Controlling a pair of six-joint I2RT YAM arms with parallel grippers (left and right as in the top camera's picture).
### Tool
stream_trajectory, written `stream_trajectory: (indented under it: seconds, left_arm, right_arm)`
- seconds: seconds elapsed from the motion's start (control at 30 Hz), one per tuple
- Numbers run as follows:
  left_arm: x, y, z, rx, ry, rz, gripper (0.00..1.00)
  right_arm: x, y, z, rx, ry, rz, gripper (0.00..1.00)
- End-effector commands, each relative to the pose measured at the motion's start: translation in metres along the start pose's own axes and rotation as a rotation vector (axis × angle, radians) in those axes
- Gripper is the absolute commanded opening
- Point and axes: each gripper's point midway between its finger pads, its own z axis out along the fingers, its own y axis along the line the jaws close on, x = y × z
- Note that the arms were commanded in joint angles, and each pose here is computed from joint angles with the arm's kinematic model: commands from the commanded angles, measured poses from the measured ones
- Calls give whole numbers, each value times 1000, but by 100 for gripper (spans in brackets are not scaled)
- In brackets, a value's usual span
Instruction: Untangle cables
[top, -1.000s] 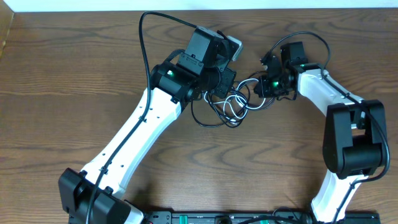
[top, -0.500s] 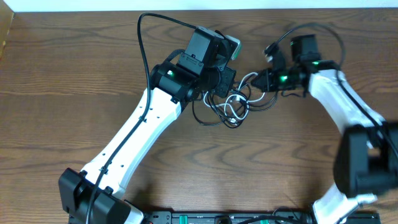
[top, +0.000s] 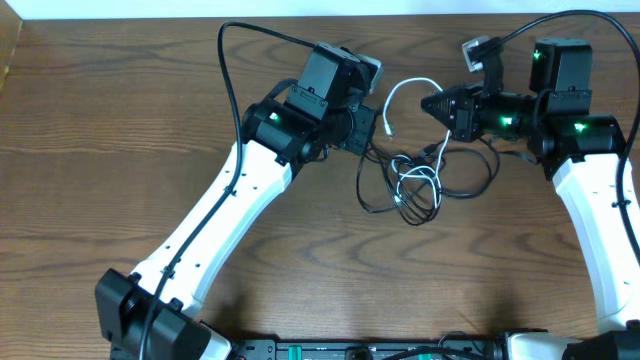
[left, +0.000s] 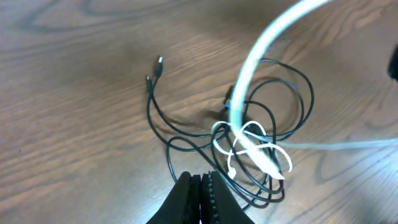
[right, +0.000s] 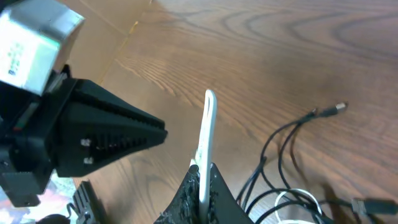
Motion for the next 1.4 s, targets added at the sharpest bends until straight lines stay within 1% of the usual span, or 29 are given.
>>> stream_trajectory:
  seconds: [0.0,0.1,0.27,0.3,0.47,0.63,0.77,0.83,0.93,1.03,1.23,1.27,1.37]
  left_arm:
    - [6,19,11,-43,34,-87,7]
    - [9,34,10,-67,49,-138,8]
    - [12,56,5,-100,61,-191,7]
    - [12,58,5,-100,63,-196,8]
    - [13,59,6,-101,68,-203,8]
    - [16,60,12,-104,81,-231,8]
    - [23,64,25,-109,113,-260,8]
    - [27,65,32,-109,133,-264,8]
    - [33,68,42,-112,160,-283,8]
    - [37,69,49,-115,178,-286,8]
    - [36,60,54,-102,176,-266,8]
    - [36,58,55,-99,175,-261,9]
    - [37,51,59,-91,180,-247,22]
  right_arm:
    - [-1,-10,-3,73,2,9,1]
    - [5,-27,-5,177,19,31,1]
    - [17,-71,-19,443,41,126,1]
    - [21,-84,-24,521,41,166,1]
    - [44,-125,-38,761,70,328,1]
    - [74,-162,-42,941,151,437,1]
    - [96,-187,-38,1028,224,484,1]
    - [105,-197,-34,1052,260,497,3]
    - [119,-210,-31,1086,310,512,11]
    - [129,-219,-32,1110,347,531,15]
    - [134,-224,-39,1122,355,558,25]
    - [134,-225,-41,1124,355,562,28]
    - [135,-227,-44,1127,356,569,34]
